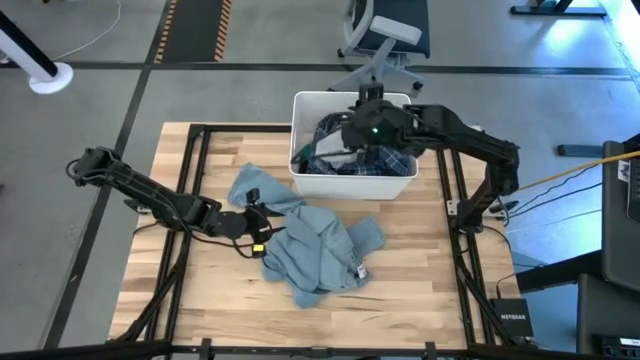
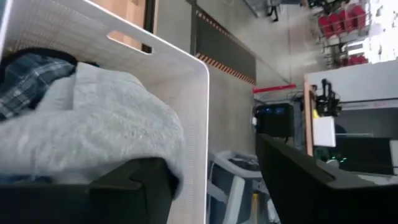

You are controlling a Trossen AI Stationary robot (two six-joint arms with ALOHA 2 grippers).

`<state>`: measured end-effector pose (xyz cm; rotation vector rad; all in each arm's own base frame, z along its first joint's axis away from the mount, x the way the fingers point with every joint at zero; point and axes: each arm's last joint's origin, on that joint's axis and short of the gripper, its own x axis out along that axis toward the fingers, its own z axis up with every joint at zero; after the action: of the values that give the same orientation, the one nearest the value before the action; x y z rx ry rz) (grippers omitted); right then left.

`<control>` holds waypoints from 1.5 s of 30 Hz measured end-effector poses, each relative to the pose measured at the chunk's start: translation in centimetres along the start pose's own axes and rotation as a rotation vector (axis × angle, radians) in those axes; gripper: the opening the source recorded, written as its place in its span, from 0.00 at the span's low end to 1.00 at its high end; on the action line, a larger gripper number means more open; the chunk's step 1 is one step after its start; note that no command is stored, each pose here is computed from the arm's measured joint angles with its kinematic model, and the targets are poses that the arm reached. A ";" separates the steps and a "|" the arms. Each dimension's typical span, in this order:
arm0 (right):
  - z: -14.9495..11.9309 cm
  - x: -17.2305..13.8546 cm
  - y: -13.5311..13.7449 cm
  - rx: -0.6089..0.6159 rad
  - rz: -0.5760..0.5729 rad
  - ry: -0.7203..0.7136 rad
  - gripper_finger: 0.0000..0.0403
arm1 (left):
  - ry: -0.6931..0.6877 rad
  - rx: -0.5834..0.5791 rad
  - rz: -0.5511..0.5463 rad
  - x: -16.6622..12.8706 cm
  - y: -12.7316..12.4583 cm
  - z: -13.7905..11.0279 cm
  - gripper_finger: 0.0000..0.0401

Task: Sort clothes
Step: Put the gray underwear into the white laundry bin, then put the blue pants into the white laundry bin

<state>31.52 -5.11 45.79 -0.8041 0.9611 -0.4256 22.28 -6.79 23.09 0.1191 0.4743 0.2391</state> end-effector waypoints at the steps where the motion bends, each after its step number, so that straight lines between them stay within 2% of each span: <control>1: 0.2 -0.3 0.1 -0.005 -0.005 -0.004 0.56 | 0.000 -0.005 0.000 0.0 0.0 0.0 0.39; 5: 0.6 -1.1 0.6 -0.028 -0.007 -0.022 0.56 | 0.000 -0.017 0.000 0.0 0.0 0.0 0.39; 8: 0.5 -1.1 0.5 -0.035 -0.053 0.013 0.56 | 0.000 -0.017 0.000 0.0 0.0 0.0 0.39; 14: -0.3 0.2 -0.3 -0.014 -0.116 0.095 0.56 | 0.000 -0.017 0.000 0.0 0.0 0.0 0.39; 16: -1.0 0.7 -0.2 -0.001 -0.073 0.128 0.56 | 0.000 -0.017 0.000 0.0 0.0 0.0 0.39; 20: -2.5 1.8 0.4 0.038 0.146 0.154 0.56 | 0.000 -0.017 0.000 0.0 0.0 0.0 0.39; 22: -3.0 2.1 0.9 0.040 0.202 0.186 0.56 | 0.000 -0.017 0.000 0.0 0.0 0.0 0.39; 28: -3.6 1.7 1.9 0.021 0.229 0.284 0.56 | 0.000 -0.017 0.000 0.0 0.0 0.0 0.39; 35: -4.0 1.5 2.8 0.102 0.287 0.327 0.56 | 0.001 -0.022 0.000 0.0 0.0 0.0 0.39; 39: -4.4 2.7 4.1 0.112 0.323 0.385 0.56 | 0.000 -0.024 0.000 0.0 0.0 0.0 0.39; 45: -6.4 6.1 6.7 0.014 0.313 0.556 0.56 | 0.001 -0.023 -0.001 0.0 0.0 0.0 0.39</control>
<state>29.13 -7.35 35.22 -0.5123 1.5738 -0.3880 22.26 -6.82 23.08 0.0963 0.4722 0.2437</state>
